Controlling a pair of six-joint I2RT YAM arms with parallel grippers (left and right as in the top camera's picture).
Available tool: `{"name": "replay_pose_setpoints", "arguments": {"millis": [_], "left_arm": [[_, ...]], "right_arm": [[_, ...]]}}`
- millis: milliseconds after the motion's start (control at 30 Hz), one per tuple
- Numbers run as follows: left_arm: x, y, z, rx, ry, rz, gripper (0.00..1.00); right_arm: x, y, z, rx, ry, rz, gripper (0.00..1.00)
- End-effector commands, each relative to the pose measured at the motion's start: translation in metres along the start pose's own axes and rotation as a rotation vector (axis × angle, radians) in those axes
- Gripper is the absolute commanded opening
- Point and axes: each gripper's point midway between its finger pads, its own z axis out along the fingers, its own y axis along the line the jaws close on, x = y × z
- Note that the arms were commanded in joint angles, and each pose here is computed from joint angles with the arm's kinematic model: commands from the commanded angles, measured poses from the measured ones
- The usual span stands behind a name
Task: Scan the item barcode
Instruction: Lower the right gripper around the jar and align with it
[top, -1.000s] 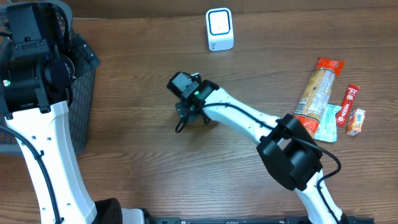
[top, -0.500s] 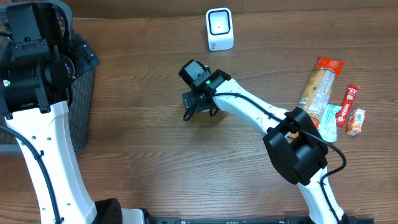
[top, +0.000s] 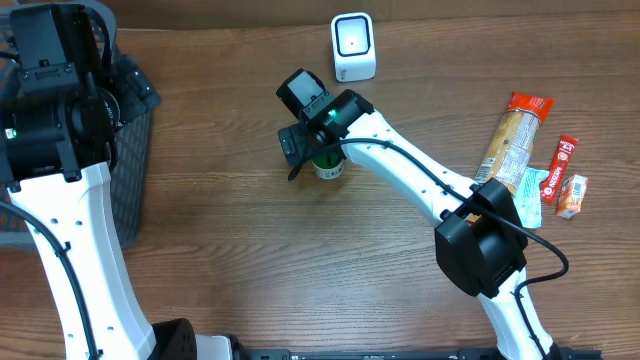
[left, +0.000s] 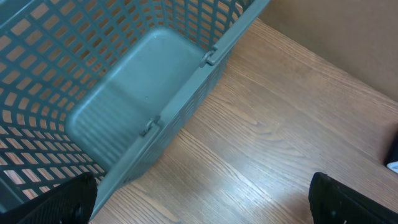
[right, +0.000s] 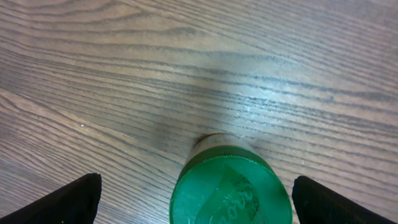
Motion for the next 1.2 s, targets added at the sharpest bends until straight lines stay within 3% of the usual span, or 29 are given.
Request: {"name": "replay_pose_setpoints", "arguments": {"millis": [0, 600, 767, 900, 1167], "left_arm": [[-0.003, 0.002, 0.001, -0.013, -0.009, 0.004, 1.00], [-0.003, 0.002, 0.001, -0.013, -0.009, 0.004, 1.00], [-0.003, 0.002, 0.001, -0.013, -0.009, 0.004, 1.00], [-0.003, 0.002, 0.001, -0.013, -0.009, 0.004, 1.00], [-0.003, 0.002, 0.001, -0.013, -0.009, 0.004, 1.00]], "right_arm": [[0.004, -0.009, 0.003, 0.022, 0.003, 0.041, 1.00], [0.017, -0.022, 0.016, 0.083, 0.025, 0.035, 0.99], [0.018, -0.022, 0.016, 0.083, 0.026, 0.034, 0.91], [0.017, -0.022, 0.016, 0.082, 0.022, 0.035, 0.76], [0.017, -0.025, 0.016, 0.095, 0.023, 0.033, 0.75]]}}
